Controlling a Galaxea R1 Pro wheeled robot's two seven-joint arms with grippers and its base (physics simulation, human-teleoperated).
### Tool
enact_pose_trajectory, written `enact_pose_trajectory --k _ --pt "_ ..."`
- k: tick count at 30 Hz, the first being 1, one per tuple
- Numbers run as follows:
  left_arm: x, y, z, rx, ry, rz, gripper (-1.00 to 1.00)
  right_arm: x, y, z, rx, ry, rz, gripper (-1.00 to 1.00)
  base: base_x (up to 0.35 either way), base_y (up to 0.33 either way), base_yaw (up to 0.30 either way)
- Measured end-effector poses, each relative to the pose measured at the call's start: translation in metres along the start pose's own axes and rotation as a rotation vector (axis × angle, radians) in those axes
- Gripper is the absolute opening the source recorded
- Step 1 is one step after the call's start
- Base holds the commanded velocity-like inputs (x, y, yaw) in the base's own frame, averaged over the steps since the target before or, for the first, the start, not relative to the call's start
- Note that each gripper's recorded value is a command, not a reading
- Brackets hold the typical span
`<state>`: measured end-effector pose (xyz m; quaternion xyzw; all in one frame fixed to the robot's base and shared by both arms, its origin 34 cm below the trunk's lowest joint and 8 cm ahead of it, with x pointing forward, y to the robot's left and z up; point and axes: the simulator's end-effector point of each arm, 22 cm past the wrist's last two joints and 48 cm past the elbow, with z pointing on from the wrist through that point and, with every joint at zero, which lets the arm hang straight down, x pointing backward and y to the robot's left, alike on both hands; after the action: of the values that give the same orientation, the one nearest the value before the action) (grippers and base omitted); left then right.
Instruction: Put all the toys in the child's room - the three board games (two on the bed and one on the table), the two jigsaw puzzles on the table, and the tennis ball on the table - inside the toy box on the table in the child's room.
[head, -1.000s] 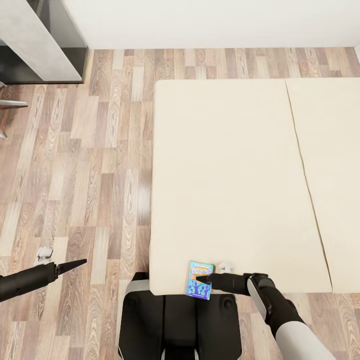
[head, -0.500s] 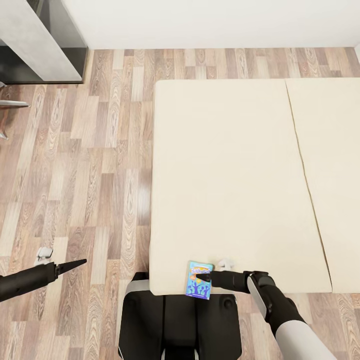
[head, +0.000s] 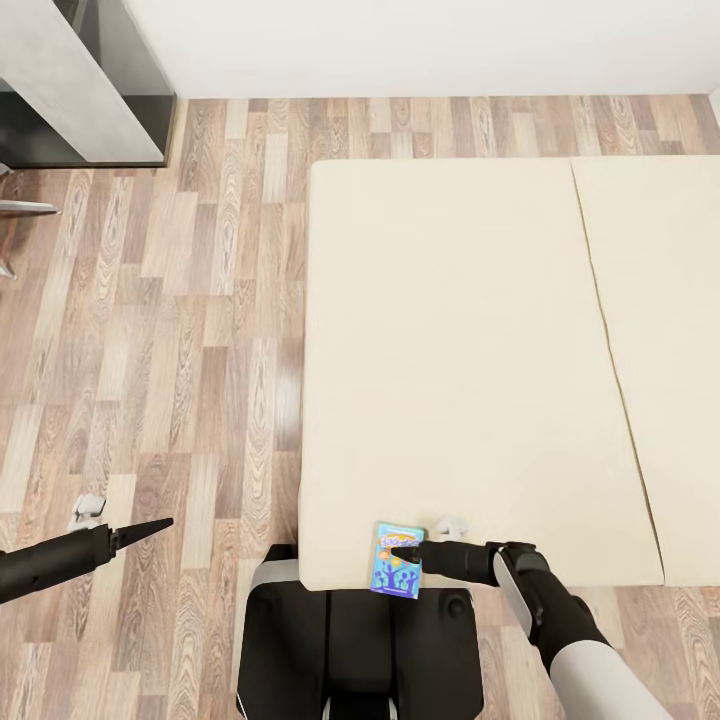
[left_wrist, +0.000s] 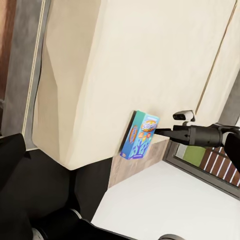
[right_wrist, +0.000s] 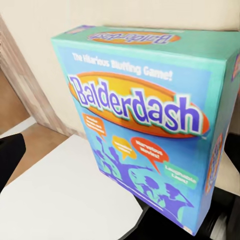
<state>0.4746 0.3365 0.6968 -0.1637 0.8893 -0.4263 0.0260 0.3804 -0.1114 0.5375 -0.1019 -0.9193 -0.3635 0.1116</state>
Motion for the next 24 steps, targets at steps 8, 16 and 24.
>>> enact_pose_trajectory --k 8,16,24 --pt "0.000 0.001 -0.001 -0.002 0.000 0.000 1.00 -0.009 0.004 -0.003 -0.002 -0.015 -0.015 1.00 0.000 0.000 0.000" --pt "-0.001 0.001 -0.001 -0.002 0.000 0.001 1.00 -0.010 0.005 -0.003 -0.003 -0.018 -0.018 1.00 0.000 0.000 0.000" --pt "-0.001 0.000 -0.002 -0.001 0.000 0.002 1.00 -0.011 0.006 -0.002 -0.005 -0.018 -0.018 1.00 0.000 0.000 0.000"
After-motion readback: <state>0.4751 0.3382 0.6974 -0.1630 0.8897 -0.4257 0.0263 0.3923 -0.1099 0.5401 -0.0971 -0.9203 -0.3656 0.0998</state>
